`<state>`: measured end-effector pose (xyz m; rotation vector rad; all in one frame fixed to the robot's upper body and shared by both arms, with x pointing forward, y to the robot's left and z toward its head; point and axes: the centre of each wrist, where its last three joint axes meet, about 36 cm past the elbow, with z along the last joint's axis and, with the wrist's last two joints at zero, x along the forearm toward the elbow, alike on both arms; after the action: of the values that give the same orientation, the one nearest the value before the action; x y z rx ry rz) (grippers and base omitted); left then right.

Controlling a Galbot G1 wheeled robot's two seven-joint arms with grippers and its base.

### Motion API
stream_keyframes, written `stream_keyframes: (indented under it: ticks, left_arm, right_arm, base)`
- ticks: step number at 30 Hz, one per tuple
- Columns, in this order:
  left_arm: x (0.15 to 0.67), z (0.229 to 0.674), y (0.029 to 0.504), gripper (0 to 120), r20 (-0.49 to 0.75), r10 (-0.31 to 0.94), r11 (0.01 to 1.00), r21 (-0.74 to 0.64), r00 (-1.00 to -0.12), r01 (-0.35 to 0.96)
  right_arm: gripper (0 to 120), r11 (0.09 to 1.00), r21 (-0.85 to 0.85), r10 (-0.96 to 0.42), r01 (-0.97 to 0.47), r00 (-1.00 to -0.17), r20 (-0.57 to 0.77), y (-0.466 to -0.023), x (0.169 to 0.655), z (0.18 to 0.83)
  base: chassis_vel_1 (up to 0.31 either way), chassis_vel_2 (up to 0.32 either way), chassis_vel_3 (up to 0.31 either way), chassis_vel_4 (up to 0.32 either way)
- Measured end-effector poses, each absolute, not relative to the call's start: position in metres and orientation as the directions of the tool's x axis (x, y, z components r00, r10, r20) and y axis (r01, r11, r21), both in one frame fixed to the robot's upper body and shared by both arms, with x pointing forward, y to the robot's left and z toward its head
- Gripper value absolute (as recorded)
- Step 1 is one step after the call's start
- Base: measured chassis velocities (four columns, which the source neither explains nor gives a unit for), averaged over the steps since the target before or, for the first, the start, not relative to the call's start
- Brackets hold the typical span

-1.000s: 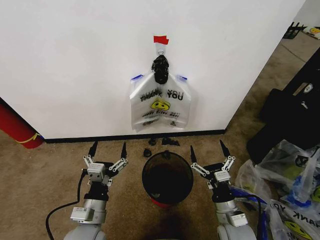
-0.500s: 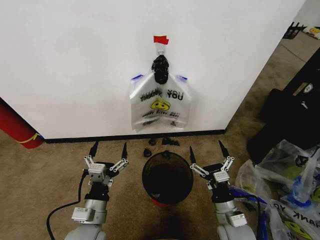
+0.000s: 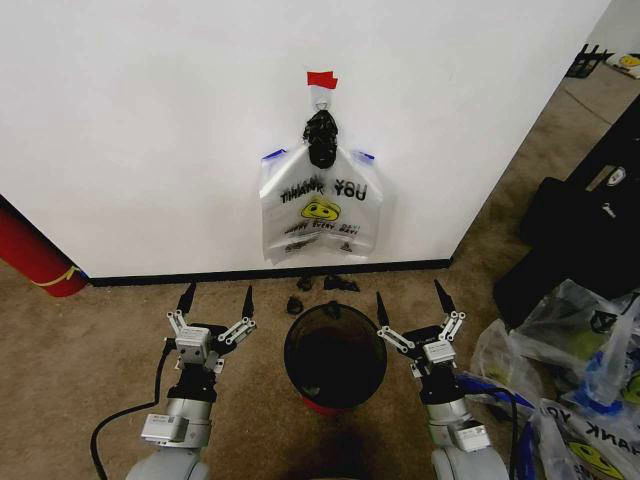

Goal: Pick up the garbage bag from the wall and place it over the trash bin.

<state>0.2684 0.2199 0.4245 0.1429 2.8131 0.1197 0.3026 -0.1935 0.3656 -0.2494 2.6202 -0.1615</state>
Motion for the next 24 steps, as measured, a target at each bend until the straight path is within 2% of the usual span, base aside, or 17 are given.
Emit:
stream_keyframes:
  ticks: [5,11,18,24]
  left_arm:
    - [0.268,0.423,0.215,100,-0.309,0.125,0.989,0.110,-0.943,0.095]
    - [0.270,0.419,0.213,100,-0.300,0.134,0.987,0.124,-0.944,0.101]
    - [0.272,0.416,0.220,100,-0.292,0.129,0.986,0.142,-0.948,0.091]
    - [0.275,0.411,0.222,100,-0.285,0.112,0.987,0.139,-0.952,0.074]
  right_arm:
    - [100,0.989,-0.038,-0.146,-0.144,-0.883,-0.446,-0.179,0.331,0.396]
    - [100,0.969,0.012,-0.208,-0.247,-0.840,-0.501,-0.162,0.392,0.430]
    - [100,0.929,0.073,-0.274,-0.363,-0.807,-0.523,-0.127,0.458,0.421]
    - [100,0.898,0.149,-0.274,-0.414,-0.791,-0.547,-0.093,0.516,0.432]
  base:
    - [0.000,0.000,0.000,0.000]
    - [0.000,0.000,0.000,0.000]
    - [0.000,0.000,0.000,0.000]
    - [0.000,0.000,0.000,0.000]
